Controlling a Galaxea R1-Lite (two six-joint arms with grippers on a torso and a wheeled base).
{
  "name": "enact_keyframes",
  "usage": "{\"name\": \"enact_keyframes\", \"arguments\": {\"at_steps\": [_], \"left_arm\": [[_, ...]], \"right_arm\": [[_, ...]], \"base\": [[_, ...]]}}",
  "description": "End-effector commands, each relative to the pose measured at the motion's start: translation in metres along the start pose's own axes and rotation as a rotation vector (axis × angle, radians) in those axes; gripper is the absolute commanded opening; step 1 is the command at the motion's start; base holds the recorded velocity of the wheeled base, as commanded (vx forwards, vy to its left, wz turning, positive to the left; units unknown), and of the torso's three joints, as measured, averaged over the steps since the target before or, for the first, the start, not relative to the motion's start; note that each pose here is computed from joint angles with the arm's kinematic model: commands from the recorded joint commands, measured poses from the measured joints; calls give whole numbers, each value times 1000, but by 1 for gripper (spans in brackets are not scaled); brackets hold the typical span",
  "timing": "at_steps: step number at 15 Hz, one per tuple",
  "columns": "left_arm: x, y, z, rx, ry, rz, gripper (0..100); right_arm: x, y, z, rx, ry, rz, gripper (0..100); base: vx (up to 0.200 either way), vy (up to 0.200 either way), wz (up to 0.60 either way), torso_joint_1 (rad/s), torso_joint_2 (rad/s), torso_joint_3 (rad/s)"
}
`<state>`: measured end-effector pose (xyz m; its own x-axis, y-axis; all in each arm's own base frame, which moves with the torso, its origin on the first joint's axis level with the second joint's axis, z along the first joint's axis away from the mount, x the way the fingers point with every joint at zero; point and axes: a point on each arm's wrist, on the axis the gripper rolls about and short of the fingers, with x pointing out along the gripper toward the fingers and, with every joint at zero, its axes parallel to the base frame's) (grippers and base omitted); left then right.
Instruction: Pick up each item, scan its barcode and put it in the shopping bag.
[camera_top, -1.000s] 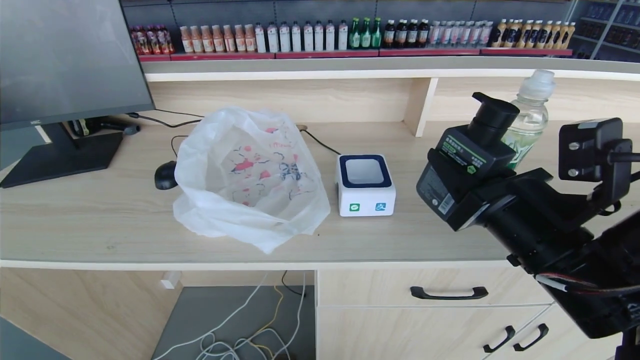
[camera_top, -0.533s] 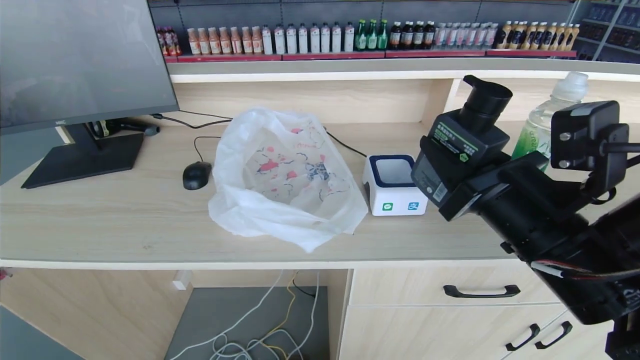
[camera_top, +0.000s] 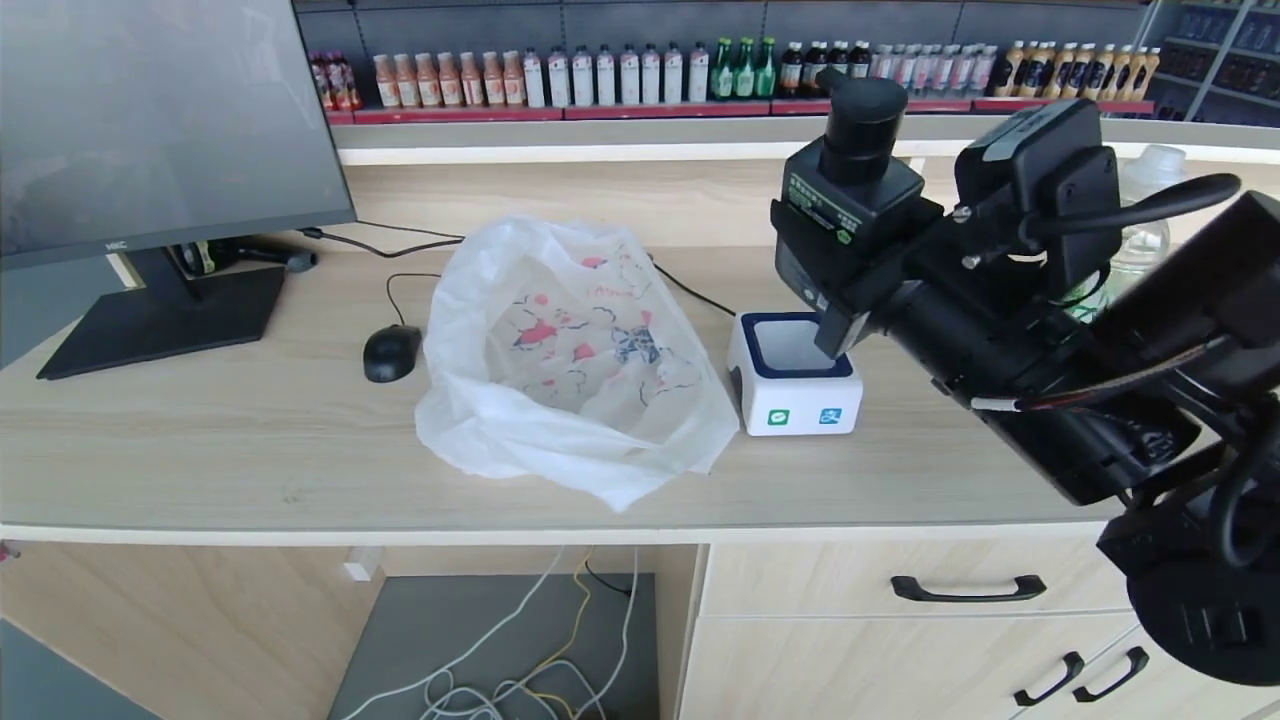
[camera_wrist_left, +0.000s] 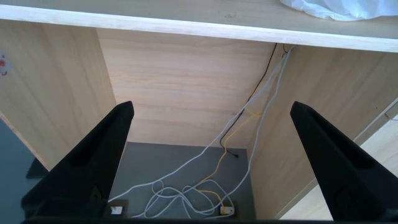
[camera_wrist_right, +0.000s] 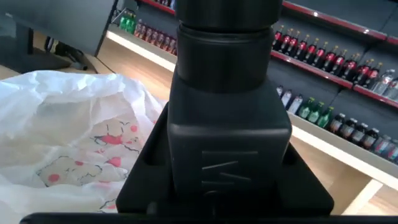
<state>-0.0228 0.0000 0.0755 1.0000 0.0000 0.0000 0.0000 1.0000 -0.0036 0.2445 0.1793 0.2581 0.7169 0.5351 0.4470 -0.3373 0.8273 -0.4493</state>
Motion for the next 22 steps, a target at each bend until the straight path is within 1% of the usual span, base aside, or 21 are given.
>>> {"name": "enact_keyframes", "arguments": {"at_steps": [1, 2, 3, 4, 6, 8, 11, 14, 15, 19, 22], "left_arm": [[0, 0, 0, -1, 0, -2, 100], [0, 0, 0, -1, 0, 0, 100], [0, 0, 0, -1, 0, 0, 100], [0, 0, 0, -1, 0, -2, 100], [0, 0, 0, -1, 0, -2, 100], [0, 0, 0, -1, 0, 0, 100], [0, 0, 0, -1, 0, 0, 100], [0, 0, 0, -1, 0, -2, 100], [0, 0, 0, -1, 0, 0, 100], [0, 0, 0, -1, 0, 0, 100], [0, 0, 0, -1, 0, 0, 100]], "right_arm": [[15, -11, -14, -72, -5, 1, 0], [19, -25, -24, -173, -32, 40, 0], [20, -31, -28, -223, -48, 66, 0], [18, -34, -37, -269, -49, 87, 0], [17, -39, -40, -349, -78, 101, 0], [19, -35, -52, -370, -77, 117, 0], [23, -21, -89, -417, -140, 240, 0], [32, -21, -106, -442, -169, 267, 0], [36, -21, -107, -448, -192, 273, 0], [35, -22, -111, -467, -220, 301, 0], [31, -24, -110, -466, -223, 313, 0]], "base": [[0, 0, 0, 0, 0, 0], [0, 0, 0, 0, 0, 0], [0, 0, 0, 0, 0, 0], [0, 0, 0, 0, 0, 0], [0, 0, 0, 0, 0, 0], [0, 0, 0, 0, 0, 0], [0, 0, 0, 0, 0, 0], [0, 0, 0, 0, 0, 0], [0, 0, 0, 0, 0, 0], [0, 0, 0, 0, 0, 0], [0, 0, 0, 0, 0, 0]]}}
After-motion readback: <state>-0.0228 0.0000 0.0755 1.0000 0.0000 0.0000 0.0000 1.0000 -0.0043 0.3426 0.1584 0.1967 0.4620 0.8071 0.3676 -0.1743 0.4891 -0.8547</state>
